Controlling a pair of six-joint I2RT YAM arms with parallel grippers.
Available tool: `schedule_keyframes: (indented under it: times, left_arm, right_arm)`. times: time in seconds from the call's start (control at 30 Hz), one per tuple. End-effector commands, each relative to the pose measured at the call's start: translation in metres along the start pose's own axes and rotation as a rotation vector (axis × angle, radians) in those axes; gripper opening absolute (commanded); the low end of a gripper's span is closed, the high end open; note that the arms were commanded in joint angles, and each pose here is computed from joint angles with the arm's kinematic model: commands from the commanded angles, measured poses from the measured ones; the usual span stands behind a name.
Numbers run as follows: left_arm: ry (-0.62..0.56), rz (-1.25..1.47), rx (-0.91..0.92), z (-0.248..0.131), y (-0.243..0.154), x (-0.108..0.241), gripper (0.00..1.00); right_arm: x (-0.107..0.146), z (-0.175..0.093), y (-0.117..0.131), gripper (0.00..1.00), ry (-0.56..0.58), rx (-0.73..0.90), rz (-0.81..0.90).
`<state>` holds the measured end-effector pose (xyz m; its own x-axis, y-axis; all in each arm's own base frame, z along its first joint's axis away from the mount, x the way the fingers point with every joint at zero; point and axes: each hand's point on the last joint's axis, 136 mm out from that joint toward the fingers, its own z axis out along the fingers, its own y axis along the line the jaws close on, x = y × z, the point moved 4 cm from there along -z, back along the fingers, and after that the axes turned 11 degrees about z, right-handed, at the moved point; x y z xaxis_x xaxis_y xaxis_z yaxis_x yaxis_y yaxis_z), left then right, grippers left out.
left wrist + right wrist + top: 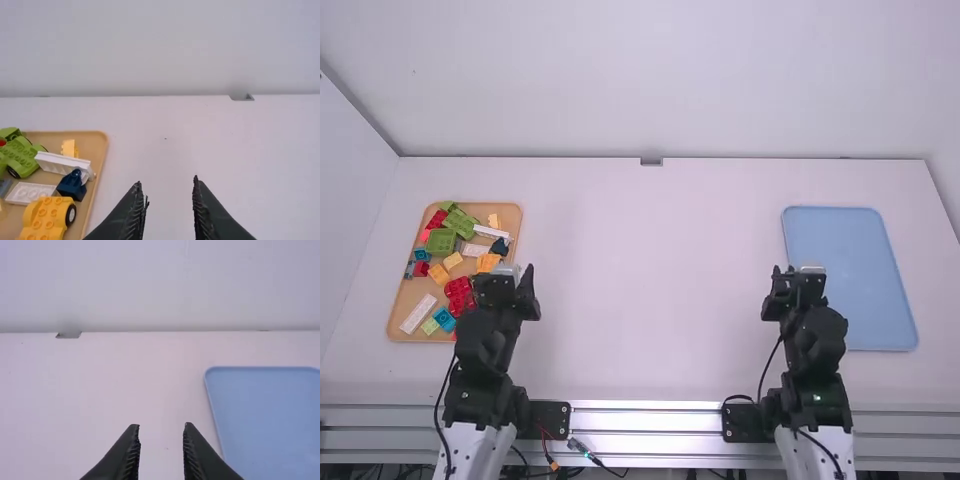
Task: Assemble lego blocks to make yellow taxi
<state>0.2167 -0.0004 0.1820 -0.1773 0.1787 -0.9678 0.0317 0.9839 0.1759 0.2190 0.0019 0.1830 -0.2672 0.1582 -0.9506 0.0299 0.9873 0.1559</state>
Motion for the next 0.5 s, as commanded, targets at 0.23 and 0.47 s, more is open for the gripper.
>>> schedule_keyframes:
  times: [0.23,0.47]
  left_arm:
    - [0.022,0.029,-0.082,0.010,0.018,-0.038,0.41]
    - [0.150,0.020,-0.135,0.023,0.036,-0.058,0.56]
  right_arm:
    - [-0.043,0.014,0.010,0.42,0.074,-0.017,-0.019]
    - [-0.063,0.037,0.014,0.56,0.167,-0.012,-0.021]
